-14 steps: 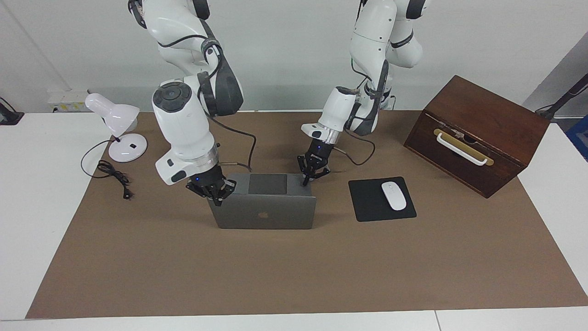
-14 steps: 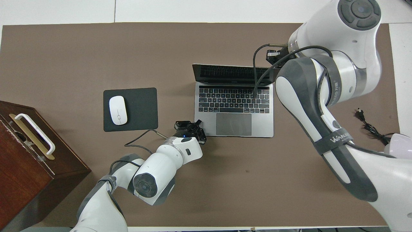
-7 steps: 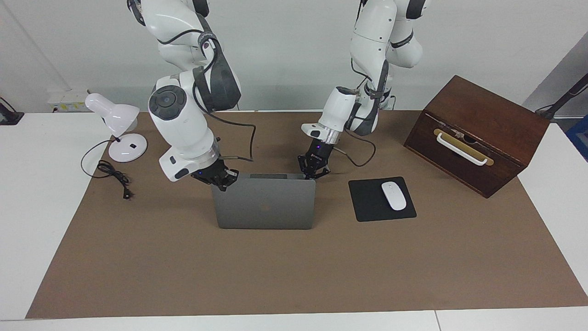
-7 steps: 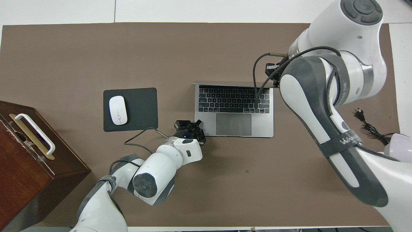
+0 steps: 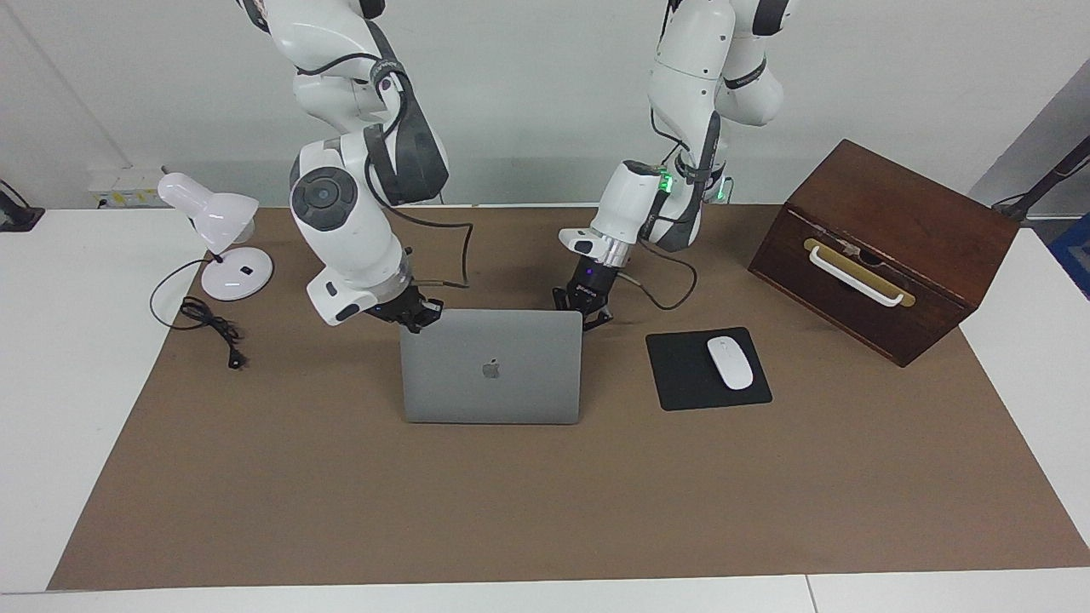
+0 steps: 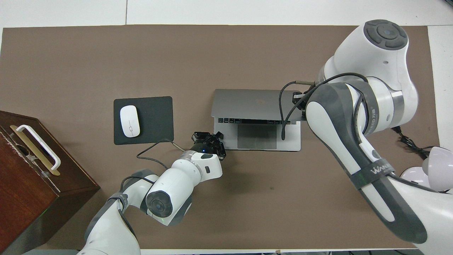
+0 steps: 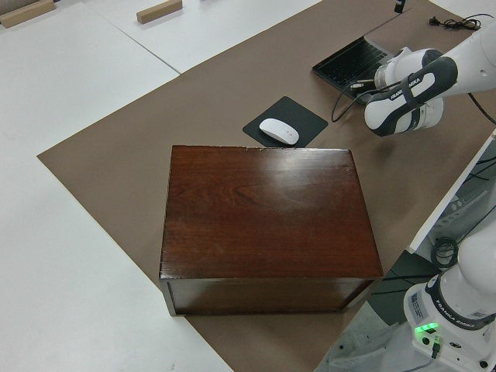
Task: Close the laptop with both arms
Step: 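Push the laptop lid down toward the keyboard with the right gripper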
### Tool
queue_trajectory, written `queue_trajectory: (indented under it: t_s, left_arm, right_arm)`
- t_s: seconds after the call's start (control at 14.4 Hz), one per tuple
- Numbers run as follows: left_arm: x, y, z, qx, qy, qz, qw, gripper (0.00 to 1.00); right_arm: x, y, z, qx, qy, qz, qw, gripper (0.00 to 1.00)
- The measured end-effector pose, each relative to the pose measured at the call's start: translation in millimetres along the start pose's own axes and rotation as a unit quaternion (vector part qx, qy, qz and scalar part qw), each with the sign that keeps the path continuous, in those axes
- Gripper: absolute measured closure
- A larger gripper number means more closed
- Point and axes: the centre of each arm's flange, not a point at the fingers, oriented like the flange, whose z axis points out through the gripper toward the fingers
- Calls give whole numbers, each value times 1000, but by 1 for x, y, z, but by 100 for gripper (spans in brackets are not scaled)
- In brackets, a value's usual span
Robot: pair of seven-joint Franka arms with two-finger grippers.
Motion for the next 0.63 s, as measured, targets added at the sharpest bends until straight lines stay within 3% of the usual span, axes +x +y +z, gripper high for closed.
queue_trajectory:
  t_s: [0.63]
  left_arm:
    - [-4, 0, 0, 2, 12, 3, 1000, 99]
  right_arm:
    - [-8, 4, 43, -1, 3, 1, 1000, 99]
